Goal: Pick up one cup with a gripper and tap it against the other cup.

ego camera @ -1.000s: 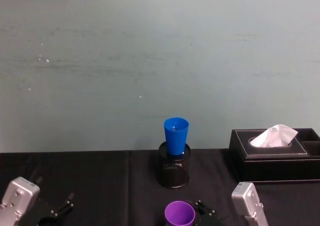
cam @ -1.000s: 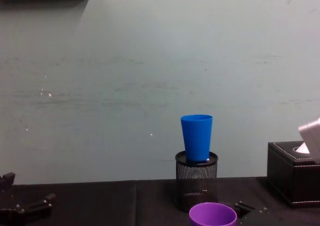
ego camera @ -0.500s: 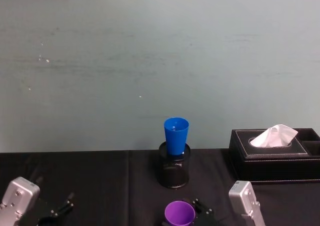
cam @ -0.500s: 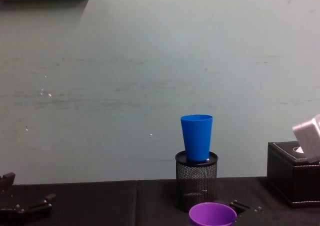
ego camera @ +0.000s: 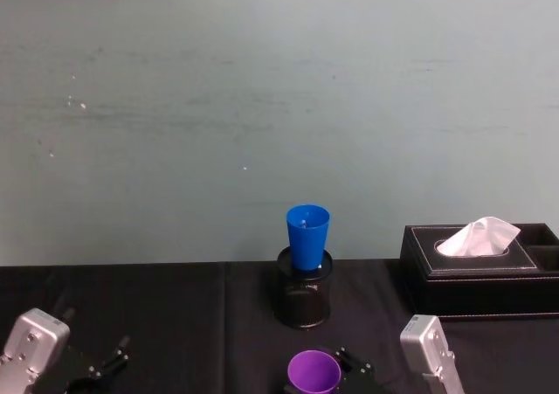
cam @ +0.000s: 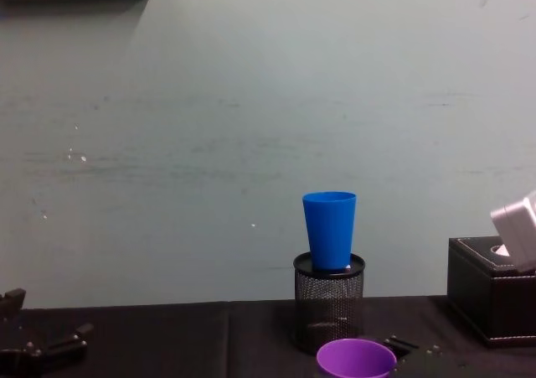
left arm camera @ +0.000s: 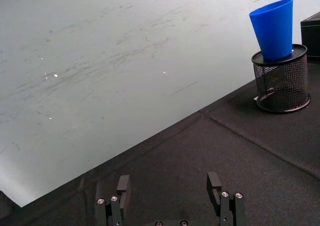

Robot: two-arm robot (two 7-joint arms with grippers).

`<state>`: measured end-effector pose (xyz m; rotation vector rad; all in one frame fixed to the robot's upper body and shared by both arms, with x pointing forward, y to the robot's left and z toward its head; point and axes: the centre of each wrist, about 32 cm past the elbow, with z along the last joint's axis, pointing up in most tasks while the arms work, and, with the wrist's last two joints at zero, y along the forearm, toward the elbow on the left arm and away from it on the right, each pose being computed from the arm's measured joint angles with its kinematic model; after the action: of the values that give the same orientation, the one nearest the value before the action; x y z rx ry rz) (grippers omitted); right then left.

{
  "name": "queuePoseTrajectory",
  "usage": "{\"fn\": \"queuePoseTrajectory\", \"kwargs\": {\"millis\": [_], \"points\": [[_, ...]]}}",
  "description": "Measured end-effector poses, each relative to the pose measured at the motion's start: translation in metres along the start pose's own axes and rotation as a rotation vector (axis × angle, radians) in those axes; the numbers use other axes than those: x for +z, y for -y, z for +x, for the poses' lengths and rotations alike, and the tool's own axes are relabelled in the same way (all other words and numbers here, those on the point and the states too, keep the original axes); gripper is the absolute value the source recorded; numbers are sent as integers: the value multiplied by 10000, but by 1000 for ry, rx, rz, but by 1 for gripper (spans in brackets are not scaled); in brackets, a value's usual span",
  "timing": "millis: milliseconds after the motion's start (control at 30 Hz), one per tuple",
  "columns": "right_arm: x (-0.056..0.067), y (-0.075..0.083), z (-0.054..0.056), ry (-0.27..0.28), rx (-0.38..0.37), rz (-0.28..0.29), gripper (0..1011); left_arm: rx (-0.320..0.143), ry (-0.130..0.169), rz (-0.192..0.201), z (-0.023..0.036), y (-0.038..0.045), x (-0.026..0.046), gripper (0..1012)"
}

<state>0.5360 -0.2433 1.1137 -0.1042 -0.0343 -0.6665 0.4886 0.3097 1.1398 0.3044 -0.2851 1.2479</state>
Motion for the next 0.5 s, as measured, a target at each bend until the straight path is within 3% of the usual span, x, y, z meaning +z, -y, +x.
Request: {"fn": "queuePoseTrajectory", "kwargs": {"millis": [233, 500], "points": [[0, 3, 1, 0, -1, 0, 790, 0, 0, 0, 0, 0, 0, 1000], [0, 5, 1, 0, -1, 0, 755, 0, 0, 0, 0, 0, 0, 1000]]}}
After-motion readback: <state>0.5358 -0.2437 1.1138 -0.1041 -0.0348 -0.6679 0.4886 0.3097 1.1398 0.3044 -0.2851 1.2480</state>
